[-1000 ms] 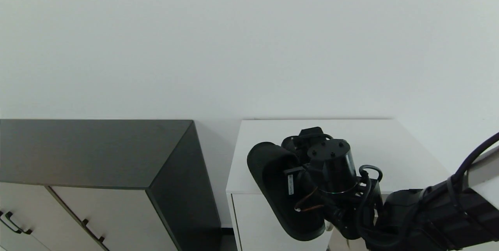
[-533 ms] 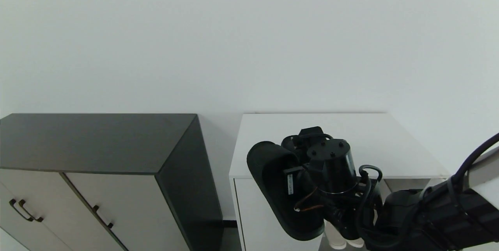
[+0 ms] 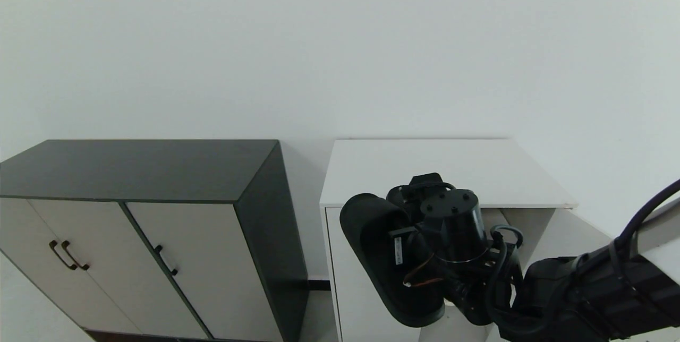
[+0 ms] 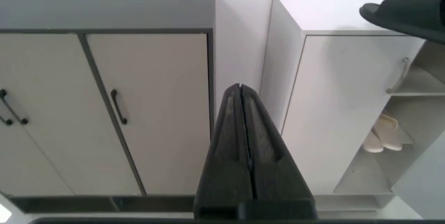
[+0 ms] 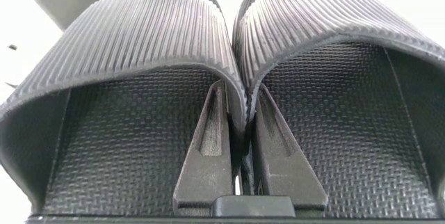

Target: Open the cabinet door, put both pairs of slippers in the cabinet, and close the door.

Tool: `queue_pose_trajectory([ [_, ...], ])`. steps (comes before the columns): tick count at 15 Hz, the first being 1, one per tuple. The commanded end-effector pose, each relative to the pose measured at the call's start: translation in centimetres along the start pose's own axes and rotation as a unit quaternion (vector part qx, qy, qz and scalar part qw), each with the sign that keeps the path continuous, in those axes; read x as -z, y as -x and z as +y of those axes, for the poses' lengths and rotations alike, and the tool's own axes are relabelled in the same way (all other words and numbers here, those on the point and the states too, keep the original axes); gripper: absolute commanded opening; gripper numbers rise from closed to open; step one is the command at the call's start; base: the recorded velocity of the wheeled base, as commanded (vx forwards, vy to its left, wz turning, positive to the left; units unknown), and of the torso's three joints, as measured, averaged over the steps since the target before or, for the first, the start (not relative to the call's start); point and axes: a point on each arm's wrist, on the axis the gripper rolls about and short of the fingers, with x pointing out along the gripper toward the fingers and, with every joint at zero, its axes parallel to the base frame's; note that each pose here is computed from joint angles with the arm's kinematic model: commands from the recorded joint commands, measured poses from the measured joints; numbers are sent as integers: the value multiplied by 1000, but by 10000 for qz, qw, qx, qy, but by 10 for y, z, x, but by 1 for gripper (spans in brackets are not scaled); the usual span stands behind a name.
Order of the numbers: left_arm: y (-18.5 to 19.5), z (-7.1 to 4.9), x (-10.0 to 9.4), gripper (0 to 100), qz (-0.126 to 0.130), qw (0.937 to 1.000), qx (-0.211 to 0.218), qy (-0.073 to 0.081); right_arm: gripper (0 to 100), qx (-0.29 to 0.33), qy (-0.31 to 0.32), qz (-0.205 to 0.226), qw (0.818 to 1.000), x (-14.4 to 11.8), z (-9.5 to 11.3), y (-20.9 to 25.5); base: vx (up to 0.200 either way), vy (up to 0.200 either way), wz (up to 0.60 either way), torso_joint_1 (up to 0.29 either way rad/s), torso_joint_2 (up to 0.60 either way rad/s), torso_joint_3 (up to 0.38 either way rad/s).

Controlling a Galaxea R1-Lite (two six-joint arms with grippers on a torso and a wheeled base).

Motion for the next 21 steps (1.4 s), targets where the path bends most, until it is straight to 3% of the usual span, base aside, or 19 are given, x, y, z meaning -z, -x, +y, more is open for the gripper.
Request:
queue_pose_trajectory([
  [1, 0, 0, 0, 0, 4, 10000, 4, 1, 0, -7, 1, 2, 10000, 0, 0, 0, 0, 0, 0, 0, 0, 0],
  [13, 0, 0, 0, 0, 4, 10000, -19, 1, 0, 18, 12, 12, 10000, 1, -1, -1, 0, 0, 0, 0, 0, 0],
  [21, 0, 0, 0, 0, 4, 10000, -11, -14, 0, -42, -45, -40, 10000, -3, -5, 7, 0, -200, 0, 2, 4, 1],
])
